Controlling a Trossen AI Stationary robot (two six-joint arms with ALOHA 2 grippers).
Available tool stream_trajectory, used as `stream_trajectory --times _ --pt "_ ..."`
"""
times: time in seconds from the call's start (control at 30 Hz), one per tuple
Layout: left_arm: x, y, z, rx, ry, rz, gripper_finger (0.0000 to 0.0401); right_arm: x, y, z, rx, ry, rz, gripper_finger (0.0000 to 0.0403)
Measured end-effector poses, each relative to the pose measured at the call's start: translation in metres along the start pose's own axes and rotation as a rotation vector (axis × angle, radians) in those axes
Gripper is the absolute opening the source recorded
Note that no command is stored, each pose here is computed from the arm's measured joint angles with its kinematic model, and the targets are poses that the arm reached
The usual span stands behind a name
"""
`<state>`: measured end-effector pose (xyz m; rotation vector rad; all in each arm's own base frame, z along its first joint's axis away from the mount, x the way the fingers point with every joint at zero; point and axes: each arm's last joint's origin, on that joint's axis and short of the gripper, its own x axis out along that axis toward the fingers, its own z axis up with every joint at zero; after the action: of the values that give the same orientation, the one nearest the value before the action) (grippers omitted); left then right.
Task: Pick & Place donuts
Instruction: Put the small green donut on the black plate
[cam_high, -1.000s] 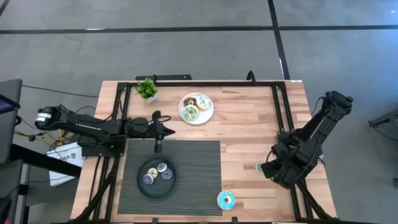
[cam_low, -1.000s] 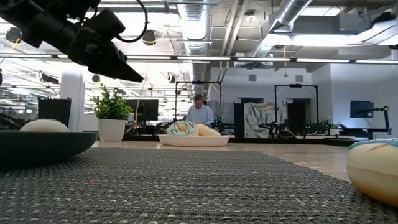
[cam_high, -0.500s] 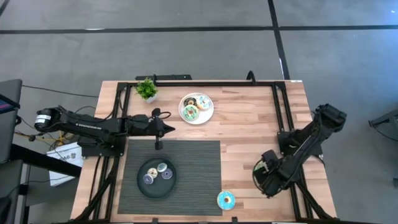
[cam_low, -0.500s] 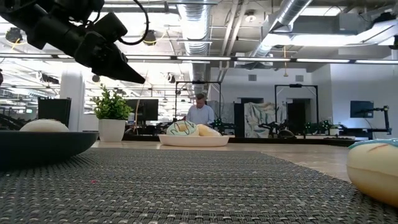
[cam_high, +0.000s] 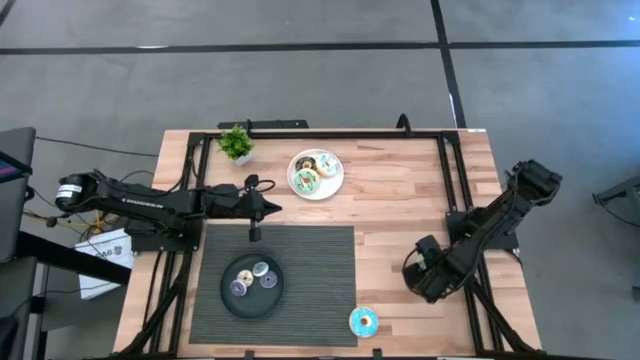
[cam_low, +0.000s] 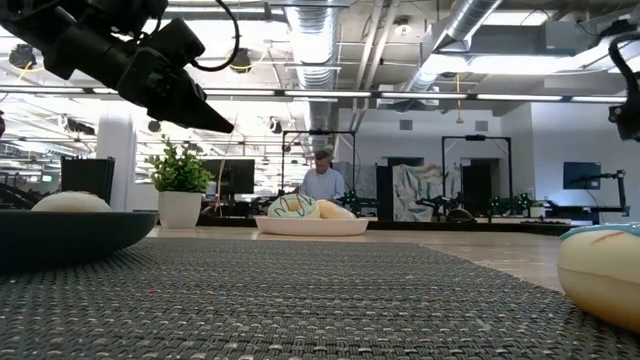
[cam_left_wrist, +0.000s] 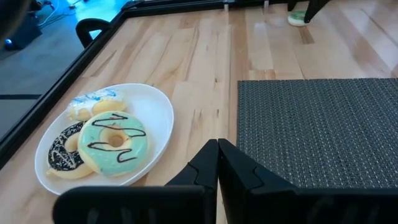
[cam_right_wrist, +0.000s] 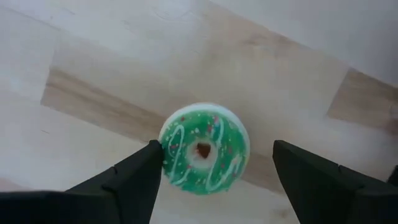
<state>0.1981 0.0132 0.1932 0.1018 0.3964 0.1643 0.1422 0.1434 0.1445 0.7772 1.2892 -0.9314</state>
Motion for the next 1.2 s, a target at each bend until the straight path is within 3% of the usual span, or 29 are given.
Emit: stream_trajectory --times 0.27,0.77,1.2 --pt "0.0 0.0 0.0 -0.003 0.001 0.0 0.0 0.004 -0.003 0.0 0.009 0.008 0.063 0.0295" --pt "0.0 0.0 0.0 -0.017 0.001 0.0 0.0 0.015 0.001 0.0 0.0 -0.013 0.016 0.0289" --pt "0.0 0.0 0.0 -0.018 0.001 0.0 0.0 0.015 0.001 0.0 -0.004 -0.008 0.016 0.0201"
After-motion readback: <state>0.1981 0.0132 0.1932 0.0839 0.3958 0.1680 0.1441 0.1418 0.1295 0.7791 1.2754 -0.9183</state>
